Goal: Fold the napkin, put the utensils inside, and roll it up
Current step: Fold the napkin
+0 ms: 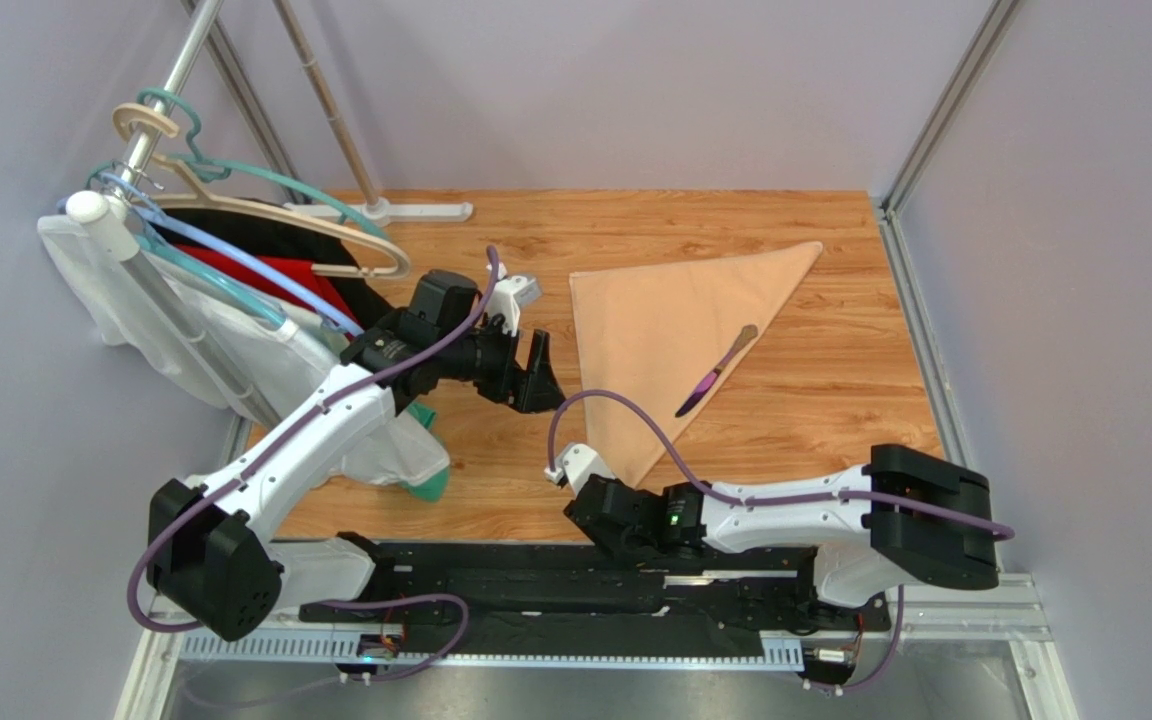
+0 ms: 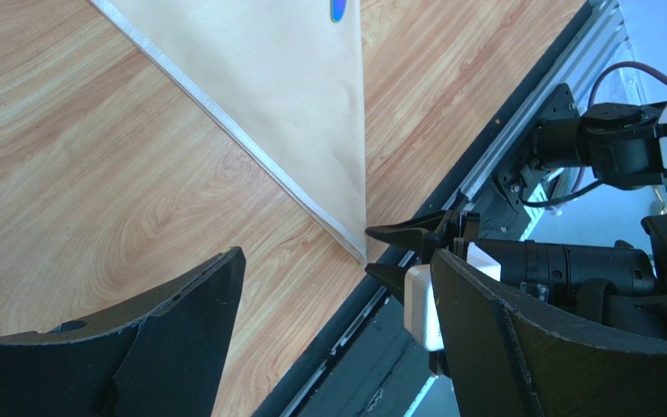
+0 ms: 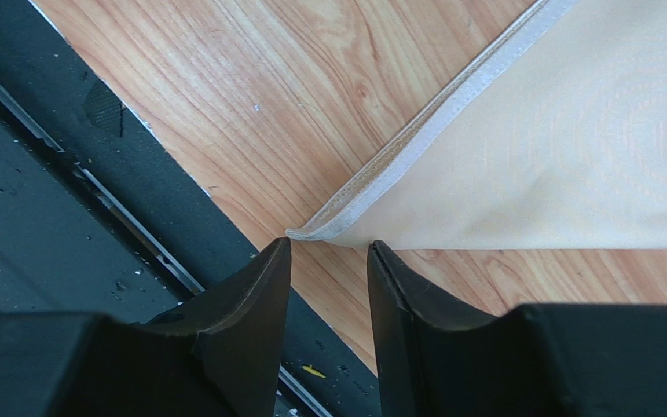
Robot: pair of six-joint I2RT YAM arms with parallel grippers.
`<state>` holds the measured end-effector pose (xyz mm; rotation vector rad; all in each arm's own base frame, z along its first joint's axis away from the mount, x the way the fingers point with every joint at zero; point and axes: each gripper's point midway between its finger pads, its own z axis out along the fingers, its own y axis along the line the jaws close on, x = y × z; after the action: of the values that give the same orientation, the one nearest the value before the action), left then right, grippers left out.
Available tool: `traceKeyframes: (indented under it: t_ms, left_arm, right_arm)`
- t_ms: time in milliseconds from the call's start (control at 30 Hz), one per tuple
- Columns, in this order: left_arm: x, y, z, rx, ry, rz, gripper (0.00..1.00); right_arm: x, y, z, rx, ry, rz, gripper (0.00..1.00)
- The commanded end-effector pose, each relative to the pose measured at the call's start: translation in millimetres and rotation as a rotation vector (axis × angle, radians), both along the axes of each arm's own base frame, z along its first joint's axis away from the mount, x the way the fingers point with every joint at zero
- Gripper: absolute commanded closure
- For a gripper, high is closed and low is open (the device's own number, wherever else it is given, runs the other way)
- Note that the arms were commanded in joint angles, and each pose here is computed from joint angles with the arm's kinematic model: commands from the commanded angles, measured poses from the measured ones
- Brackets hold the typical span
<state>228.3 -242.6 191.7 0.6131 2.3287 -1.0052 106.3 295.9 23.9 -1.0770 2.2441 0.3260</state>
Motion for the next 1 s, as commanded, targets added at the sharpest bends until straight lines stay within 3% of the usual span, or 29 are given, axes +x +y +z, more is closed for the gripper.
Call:
traceKeyframes:
  t_ms: [0, 733, 967]
  left_arm:
    - [2, 4, -6, -0.016, 0.028, 0.013, 0.12]
    - [0, 0, -10, -0.027, 0.054, -0.007, 0.12]
    - [-1, 0, -9, -0.03, 0.053, -0.011, 0.12]
  right_arm:
    - [10, 12, 19, 0.032, -0.058, -0.016, 0.58]
    - [4, 23, 1, 0.006, -0.032, 0.056, 0.57]
    - [2, 22, -8, -0.022, -0.018, 0.06, 0.61]
